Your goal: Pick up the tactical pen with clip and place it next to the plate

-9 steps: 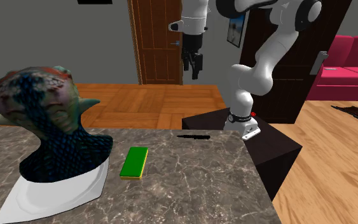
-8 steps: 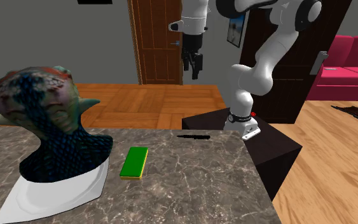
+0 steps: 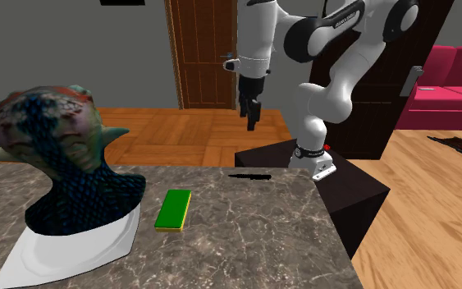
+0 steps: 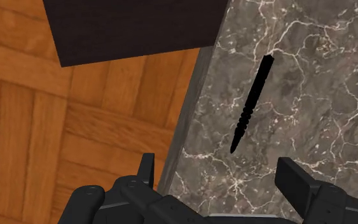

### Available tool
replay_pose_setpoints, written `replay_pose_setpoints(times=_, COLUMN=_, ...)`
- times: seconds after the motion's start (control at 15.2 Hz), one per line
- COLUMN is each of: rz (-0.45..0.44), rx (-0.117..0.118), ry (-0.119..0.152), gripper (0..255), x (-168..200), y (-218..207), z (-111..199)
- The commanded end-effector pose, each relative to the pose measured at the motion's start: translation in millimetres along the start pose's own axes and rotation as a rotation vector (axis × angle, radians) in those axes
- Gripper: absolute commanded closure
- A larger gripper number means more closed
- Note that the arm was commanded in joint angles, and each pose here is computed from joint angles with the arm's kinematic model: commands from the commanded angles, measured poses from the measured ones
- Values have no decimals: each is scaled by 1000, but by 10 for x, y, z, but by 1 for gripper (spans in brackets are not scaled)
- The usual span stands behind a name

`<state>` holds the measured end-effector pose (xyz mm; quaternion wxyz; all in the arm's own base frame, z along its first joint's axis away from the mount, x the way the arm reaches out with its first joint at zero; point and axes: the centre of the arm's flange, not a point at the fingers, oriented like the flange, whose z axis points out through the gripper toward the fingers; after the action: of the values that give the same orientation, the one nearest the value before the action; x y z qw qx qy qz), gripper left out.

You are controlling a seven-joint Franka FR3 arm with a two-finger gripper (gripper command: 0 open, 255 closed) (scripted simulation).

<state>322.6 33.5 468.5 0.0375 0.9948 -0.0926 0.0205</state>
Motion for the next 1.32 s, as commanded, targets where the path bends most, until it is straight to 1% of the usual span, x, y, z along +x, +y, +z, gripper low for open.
replay_pose_setpoints(times=0.0, rz=46, rx=6, ry=18, gripper=0, x=0, y=-136, z=250)
replay_pose_setpoints(times=0.59, rz=241, rx=30, ry=89, gripper=0, x=84, y=-677, z=1284)
replay_pose_setpoints(times=0.66, rz=242, rx=30, ry=89, gripper=0, x=85, y=-681, z=1291)
replay_pose_setpoints(times=1.12, rz=242, rx=30, ry=89, gripper=0, x=122, y=-688, z=1689)
replay_pose_setpoints(times=1.25, rz=242, rx=30, ry=89, gripper=0, x=122, y=-688, z=1689)
